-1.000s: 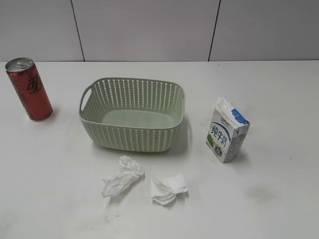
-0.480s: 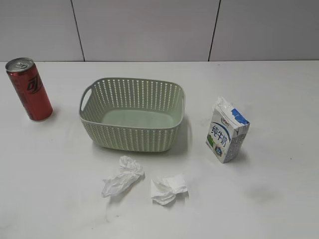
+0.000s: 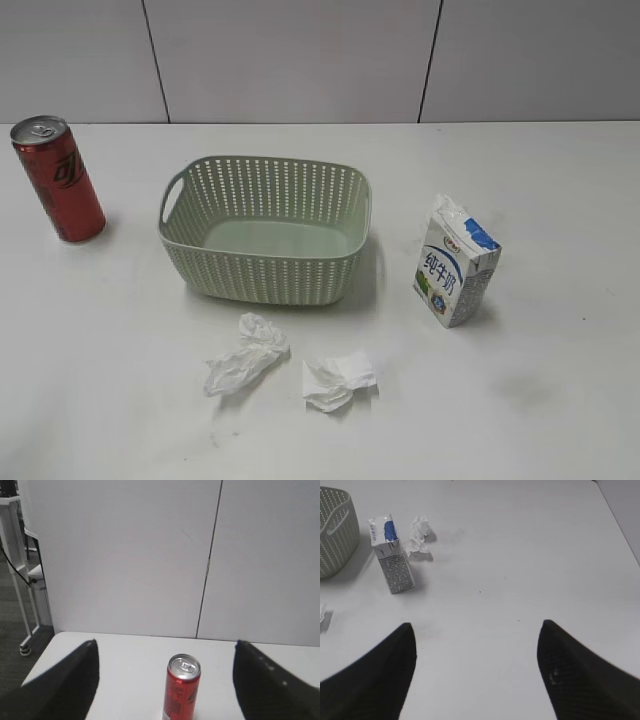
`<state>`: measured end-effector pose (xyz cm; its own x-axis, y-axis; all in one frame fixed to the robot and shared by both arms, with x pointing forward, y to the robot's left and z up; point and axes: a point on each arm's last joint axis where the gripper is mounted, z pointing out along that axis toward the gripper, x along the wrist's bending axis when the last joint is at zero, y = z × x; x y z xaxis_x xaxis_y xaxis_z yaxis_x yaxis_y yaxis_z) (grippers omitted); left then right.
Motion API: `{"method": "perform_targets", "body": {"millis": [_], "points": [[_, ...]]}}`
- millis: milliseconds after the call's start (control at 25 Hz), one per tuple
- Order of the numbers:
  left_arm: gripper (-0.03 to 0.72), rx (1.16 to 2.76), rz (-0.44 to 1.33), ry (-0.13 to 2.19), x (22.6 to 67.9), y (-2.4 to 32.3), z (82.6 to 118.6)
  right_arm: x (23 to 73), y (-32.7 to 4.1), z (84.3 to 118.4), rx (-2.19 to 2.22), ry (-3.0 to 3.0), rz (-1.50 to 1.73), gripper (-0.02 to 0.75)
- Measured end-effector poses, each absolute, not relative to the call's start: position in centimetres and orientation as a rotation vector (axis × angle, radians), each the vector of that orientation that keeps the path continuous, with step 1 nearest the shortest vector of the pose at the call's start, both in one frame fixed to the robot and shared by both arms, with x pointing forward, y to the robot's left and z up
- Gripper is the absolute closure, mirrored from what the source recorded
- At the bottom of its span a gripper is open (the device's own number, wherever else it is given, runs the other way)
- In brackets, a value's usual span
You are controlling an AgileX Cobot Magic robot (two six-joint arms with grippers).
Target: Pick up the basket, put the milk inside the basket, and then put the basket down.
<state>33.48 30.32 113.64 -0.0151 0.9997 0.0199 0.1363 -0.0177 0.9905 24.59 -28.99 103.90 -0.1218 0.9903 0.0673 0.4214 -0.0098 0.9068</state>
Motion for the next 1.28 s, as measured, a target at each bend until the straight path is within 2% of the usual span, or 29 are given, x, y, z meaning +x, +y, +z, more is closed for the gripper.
{"method": "perform_targets", "body": {"millis": [160, 240, 320, 440, 640, 760, 1080, 1280], "points": [[0.048, 1.384, 1.066, 1.357, 39.3, 29.8, 116.2, 24.6, -29.0, 103.9, 1.489, 1.612, 1.103, 0.166], [0.048, 1.471, 0.983, 1.384, 42.4, 29.0, 116.9, 24.6, -29.0, 103.9, 1.489, 1.612, 1.103, 0.166], [0.05, 1.585, 0.887, 1.39, 45.2, 27.4, 117.3, 24.6, -29.0, 103.9, 1.489, 1.612, 1.103, 0.166], [0.053, 1.796, 0.715, 1.41, 49.3, 24.3, 116.2, 24.6, -29.0, 103.9, 1.489, 1.612, 1.103, 0.166], [0.057, 2.079, 0.471, 1.436, 54.6, 19.0, 111.5, 24.6, -29.0, 103.9, 1.489, 1.612, 1.103, 0.166], [0.06, 2.171, 0.368, 1.475, 57.2, 17.2, 107.7, 24.6, -29.0, 103.9, 1.489, 1.612, 1.103, 0.166], [0.076, 2.335, 0.189, 1.607, 61.4, 15.6, 97.7, 24.6, -29.0, 103.9, 1.489, 1.612, 1.103, 0.166], [0.125, 2.35, 0.139, 1.642, 62.6, 15.0, 94.5, 24.6, -29.0, 103.9, 1.489, 1.612, 1.103, 0.166]]}}
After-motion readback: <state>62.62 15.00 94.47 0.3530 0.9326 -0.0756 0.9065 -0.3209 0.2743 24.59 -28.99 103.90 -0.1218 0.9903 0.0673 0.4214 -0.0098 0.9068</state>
